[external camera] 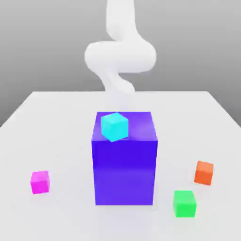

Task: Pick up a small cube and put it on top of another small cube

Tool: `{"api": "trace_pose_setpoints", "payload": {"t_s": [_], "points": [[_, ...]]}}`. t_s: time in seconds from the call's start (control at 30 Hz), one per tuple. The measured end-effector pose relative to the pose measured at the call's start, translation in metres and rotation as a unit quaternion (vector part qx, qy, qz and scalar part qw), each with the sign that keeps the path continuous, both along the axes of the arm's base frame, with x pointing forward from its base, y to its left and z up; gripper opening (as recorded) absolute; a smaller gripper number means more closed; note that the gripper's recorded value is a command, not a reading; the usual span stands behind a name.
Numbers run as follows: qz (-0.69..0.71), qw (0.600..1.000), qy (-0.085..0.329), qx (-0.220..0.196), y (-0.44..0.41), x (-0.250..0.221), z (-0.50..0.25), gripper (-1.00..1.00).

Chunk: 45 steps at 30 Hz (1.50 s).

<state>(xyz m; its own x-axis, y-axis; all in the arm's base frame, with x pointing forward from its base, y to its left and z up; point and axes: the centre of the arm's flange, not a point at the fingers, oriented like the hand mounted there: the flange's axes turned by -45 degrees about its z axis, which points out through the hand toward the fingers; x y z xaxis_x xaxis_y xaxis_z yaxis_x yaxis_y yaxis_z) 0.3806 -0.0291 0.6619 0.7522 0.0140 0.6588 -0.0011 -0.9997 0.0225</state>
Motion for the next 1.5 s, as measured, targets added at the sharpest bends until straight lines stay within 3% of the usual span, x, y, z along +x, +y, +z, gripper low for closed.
{"api": "trace_pose_setpoints", "payload": {"t_s": [0.17,0.33,0.5,0.73,0.9,0.93,1.17,1.37,1.5], "points": [[0.012,0.996,0.085,-0.025,-0.064,0.044,-0.112,0.0],[0.026,0.985,0.167,-0.037,-0.124,0.049,-0.225,0.0],[0.044,0.968,0.246,-0.037,-0.174,0.019,-0.335,0.0],[0.071,0.936,0.344,-0.021,-0.218,-0.065,-0.465,0.0],[0.076,0.933,0.352,-0.021,-0.22,-0.071,-0.518,0.0],[0.076,0.933,0.352,-0.021,-0.219,-0.072,-0.529,-1.0],[0.076,0.933,0.352,-0.019,-0.219,-0.072,-0.532,-1.0],[0.076,0.933,0.352,-0.019,-0.219,-0.072,-0.478,-1.0],[0.083,0.945,0.314,-0.025,-0.184,-0.011,-0.44,-1.0]]}}
